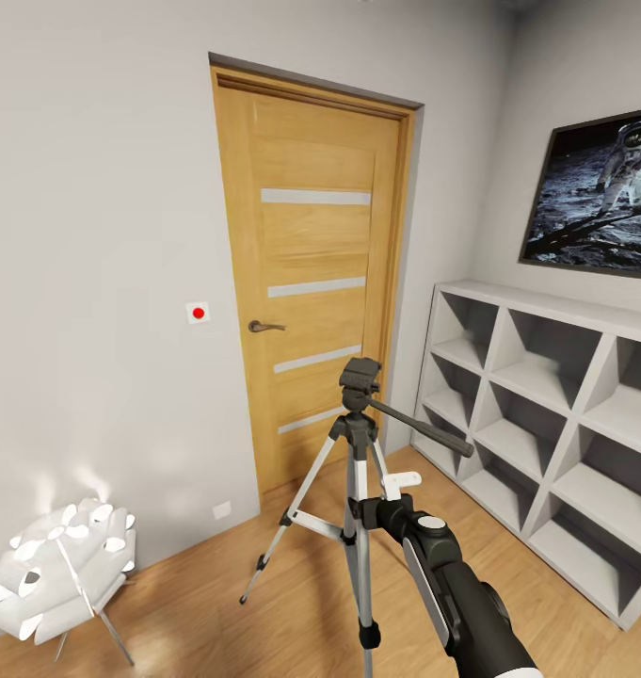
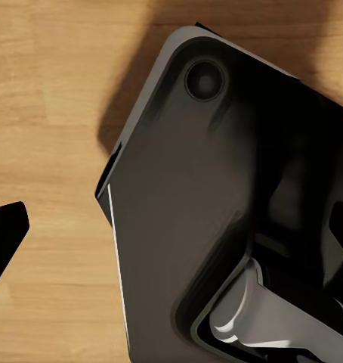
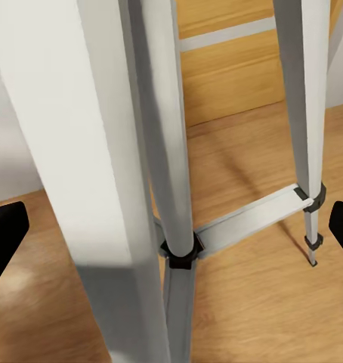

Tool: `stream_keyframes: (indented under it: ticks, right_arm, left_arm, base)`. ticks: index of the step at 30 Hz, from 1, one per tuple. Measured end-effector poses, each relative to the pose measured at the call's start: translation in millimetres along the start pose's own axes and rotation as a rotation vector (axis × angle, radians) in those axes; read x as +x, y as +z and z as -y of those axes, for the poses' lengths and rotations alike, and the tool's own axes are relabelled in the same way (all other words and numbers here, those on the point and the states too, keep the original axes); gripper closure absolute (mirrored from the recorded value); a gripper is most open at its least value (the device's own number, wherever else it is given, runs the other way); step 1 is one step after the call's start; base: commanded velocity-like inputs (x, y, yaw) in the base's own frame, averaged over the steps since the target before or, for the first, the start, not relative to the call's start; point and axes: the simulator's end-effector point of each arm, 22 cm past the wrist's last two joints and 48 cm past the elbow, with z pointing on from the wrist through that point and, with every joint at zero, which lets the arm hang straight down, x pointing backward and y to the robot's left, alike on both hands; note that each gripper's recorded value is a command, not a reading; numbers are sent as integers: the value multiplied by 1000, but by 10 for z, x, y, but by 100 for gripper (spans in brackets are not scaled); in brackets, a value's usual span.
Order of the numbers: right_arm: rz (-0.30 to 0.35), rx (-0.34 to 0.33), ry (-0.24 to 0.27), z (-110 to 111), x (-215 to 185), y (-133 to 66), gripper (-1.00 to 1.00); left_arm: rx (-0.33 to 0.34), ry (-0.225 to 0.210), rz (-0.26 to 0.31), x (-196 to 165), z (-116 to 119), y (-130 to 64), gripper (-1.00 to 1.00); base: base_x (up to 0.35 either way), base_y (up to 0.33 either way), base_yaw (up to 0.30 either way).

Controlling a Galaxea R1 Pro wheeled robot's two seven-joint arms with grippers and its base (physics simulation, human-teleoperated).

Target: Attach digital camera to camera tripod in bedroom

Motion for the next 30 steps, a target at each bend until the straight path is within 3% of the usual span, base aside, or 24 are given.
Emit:
stream_keyframes:
  ticks: [18,30]
  right_arm:
    - [4,-9,1,-7,-8,-1,-100]
    - [4,-78,-8,-115,-2,-14,-100]
  left_arm:
    - [0,0,0,-1,1,0,-100]
    - [0,0,0,1,-1,0,-100]
  base:
    - [0,0,0]
    - [0,0,0]
